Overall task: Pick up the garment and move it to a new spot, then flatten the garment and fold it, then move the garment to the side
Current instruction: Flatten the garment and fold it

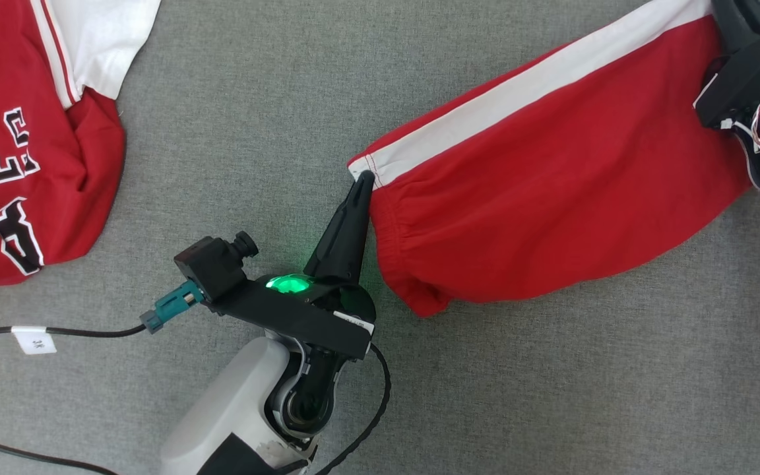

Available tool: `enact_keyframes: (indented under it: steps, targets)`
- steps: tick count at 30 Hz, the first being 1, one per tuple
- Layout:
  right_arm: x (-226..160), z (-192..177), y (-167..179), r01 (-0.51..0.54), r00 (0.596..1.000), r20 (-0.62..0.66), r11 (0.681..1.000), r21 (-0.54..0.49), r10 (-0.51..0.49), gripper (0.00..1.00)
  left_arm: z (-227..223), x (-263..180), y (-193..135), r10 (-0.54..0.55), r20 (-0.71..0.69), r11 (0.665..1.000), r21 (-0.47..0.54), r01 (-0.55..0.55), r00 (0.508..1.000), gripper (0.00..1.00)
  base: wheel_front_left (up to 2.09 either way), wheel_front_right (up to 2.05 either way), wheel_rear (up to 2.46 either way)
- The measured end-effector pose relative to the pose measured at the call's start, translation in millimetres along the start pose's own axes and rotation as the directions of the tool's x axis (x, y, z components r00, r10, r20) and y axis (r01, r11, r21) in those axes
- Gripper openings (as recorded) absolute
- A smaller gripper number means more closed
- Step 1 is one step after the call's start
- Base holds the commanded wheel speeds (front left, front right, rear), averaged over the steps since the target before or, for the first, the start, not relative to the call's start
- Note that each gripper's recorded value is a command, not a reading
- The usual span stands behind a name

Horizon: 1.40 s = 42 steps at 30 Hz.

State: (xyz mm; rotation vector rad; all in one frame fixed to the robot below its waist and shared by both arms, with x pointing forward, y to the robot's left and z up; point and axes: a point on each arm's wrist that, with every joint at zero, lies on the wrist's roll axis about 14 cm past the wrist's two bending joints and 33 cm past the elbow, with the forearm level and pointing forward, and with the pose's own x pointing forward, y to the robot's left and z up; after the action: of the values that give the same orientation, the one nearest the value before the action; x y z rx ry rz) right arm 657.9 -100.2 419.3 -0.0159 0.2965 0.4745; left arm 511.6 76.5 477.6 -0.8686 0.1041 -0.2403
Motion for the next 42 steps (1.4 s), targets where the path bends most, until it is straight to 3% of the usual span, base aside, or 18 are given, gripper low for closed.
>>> enact_keyframes:
  steps: [1, 2, 13, 20, 29, 36, 42]
  targets:
    - [0.1, -0.7, 0.0, 0.002, 1.0, -0.002, 1.0, 0.004, -0.002, 0.72, 0.0, 0.2, 0.3, 0.003, 0.001, 1.0, 0.008, -0.003, 1.0, 0.62, 0.0, 0.0, 0.0]
    - [0.0, -1.3, 0.1, 0.003, 1.0, 0.0, 1.0, 0.006, -0.003, 1.0, 0.4, 0.5, 0.7, 0.006, 0.003, 1.0, 0.014, -0.006, 1.0, 1.0, 0.0, 0.0, 0.0]
    - [-14.6, 30.5, 10.8, -0.016, 0.997, 0.079, 1.0, -0.008, 0.017, 1.0, 19.2, -13.0, 16.1, 0.078, 0.05, 0.979, 0.184, -0.086, 0.996, 1.0, 0.0, 0.0, 0.0]
    - [-40.2, 57.9, 22.5, -0.04, 0.986, 0.161, 0.999, -0.002, 0.04, 1.0, 39.3, -39.3, 10.9, 0.079, 0.122, 0.907, 0.403, -0.122, 0.989, 1.0, 0.0, 0.0, 0.0]
    - [-77.1, 61.6, 33.5, -0.035, 0.978, 0.208, 0.999, 0.022, 0.03, 1.0, 48.5, -80.0, -18.6, 0.019, 0.191, 0.813, 0.568, -0.127, 0.981, 1.0, 0.0, 0.0, 0.0]
    - [-101.3, 50.4, 47.4, -0.038, 0.976, 0.216, 0.997, 0.066, 0.023, 1.0, 49.8, -105.9, -33.8, -0.005, 0.221, 0.762, 0.633, -0.139, 0.975, 1.0, 0.0, 0.0, 0.0]
    - [-123.9, 37.2, 54.0, -0.026, 0.978, 0.209, 0.995, 0.098, 0.005, 1.0, 44.7, -128.8, -44.0, -0.009, 0.231, 0.749, 0.646, -0.146, 0.973, 1.0, 0.0, 0.0, 0.0]
